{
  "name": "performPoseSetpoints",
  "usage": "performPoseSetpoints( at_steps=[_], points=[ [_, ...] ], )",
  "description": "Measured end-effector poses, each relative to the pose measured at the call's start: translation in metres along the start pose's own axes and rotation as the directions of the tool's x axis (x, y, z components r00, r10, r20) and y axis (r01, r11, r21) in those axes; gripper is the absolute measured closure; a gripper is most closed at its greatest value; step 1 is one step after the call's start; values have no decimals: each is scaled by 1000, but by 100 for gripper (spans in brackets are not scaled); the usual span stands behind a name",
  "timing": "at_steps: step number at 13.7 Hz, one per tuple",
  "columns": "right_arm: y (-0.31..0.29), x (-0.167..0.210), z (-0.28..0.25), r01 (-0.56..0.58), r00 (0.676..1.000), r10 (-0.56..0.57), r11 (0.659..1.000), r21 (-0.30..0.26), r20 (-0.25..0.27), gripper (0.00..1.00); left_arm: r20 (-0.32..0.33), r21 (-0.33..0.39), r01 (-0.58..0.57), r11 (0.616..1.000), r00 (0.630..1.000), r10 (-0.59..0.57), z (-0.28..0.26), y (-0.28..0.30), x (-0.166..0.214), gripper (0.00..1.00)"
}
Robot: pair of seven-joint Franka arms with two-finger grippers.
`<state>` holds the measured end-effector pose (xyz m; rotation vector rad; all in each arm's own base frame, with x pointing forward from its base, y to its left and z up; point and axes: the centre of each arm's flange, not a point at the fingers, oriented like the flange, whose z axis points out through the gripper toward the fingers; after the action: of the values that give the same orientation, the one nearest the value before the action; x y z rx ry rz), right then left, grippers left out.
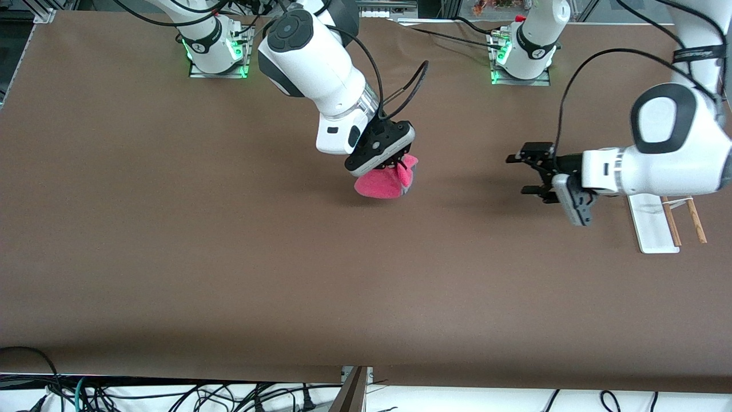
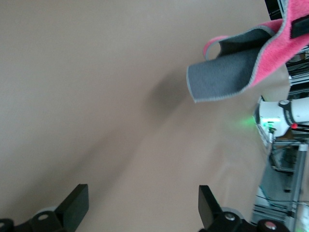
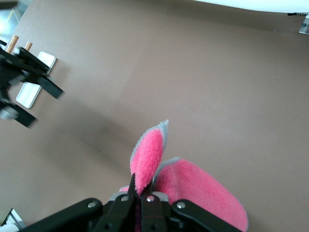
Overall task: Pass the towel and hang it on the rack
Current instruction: 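Carry the towel to mid-table while the left gripper reaches toward it, then grasp the hanging towel with the left gripper below the right gripper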
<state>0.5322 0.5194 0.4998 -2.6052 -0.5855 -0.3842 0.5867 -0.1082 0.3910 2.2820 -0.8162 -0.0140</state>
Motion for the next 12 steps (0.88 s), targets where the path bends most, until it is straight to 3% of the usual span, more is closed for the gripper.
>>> performPoseSetpoints(
  at_steps=[6, 8, 12],
  points=[
    [4, 5, -3, -6, 999, 6, 1000, 4, -34, 98, -93, 72, -199, 977, 974, 205, 77, 69, 41, 0],
    [4, 6, -3, -6, 999, 6, 1000, 6, -41, 98, -116, 136, -293, 946, 944, 309, 94, 79, 44, 0],
    [5, 6, -4, -6, 999, 6, 1000, 6, -43, 98, -181, 164, -396, 904, 888, 422, 114, 90, 46, 2]
  ],
)
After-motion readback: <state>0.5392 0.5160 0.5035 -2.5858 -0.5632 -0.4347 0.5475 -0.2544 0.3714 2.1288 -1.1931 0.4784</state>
